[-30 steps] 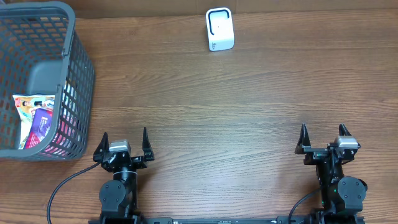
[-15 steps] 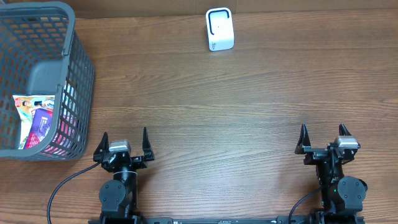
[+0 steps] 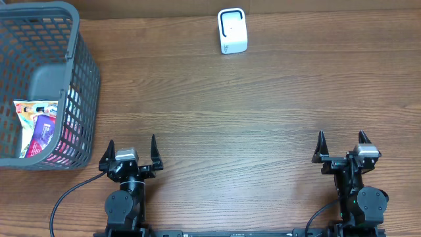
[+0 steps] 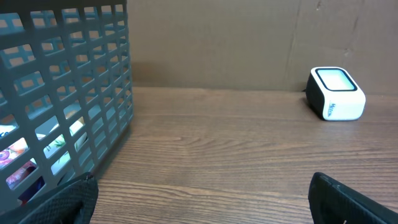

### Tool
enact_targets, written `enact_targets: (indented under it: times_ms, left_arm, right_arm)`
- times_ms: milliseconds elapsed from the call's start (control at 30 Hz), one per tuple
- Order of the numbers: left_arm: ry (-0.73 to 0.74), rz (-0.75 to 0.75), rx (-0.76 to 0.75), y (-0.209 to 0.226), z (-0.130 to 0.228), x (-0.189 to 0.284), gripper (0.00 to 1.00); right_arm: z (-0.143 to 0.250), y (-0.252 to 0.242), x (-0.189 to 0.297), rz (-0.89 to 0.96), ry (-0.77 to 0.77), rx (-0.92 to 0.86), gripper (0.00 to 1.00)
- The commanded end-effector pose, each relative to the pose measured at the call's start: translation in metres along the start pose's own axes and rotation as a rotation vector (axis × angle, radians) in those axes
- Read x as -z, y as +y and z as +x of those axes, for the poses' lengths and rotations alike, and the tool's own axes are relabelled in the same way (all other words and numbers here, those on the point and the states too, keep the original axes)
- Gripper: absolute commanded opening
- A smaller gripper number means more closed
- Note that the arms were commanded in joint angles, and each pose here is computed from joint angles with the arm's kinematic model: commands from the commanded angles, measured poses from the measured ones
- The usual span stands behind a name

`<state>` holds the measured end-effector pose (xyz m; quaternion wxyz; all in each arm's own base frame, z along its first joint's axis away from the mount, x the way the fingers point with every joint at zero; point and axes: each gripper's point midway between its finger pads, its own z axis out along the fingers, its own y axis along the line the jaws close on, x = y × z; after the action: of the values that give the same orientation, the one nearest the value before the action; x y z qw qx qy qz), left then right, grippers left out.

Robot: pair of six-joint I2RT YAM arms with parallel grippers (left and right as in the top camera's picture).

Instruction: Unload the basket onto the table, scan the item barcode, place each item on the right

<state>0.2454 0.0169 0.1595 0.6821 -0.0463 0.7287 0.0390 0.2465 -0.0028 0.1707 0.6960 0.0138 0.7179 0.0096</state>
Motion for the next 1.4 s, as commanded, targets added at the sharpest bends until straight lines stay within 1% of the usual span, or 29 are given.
enact_targets:
  times_ms: [0, 1200, 1233, 1300, 1367]
  left_arm:
    - [-0.007, -0.028, -0.020, 0.005, -0.001, 0.000, 1.00]
    - [-0.016, -0.022, -0.012, 0.004, -0.003, 0.000, 1.00]
    - [-0.026, 0.005, 0.012, 0.000, -0.005, 0.000, 1.00]
    - [-0.033, 0.113, 0.094, -0.019, -0.008, 0.001, 1.00]
    - [0.006, 0.289, 0.213, -0.048, -0.005, 0.007, 1.00]
  right_arm:
    - [0.001, 0.000, 0.000, 0.000, -0.008, 0.005, 1.00]
    - [0.001, 0.000, 0.000, 0.000, -0.008, 0.005, 1.00]
    - [0.001, 0.000, 0.000, 0.000, -0.008, 0.005, 1.00]
    - [0.001, 0.000, 0.000, 0.000, -0.008, 0.005, 1.00]
    - [0.001, 0.000, 0.000, 0.000, -0.008, 0.005, 1.00]
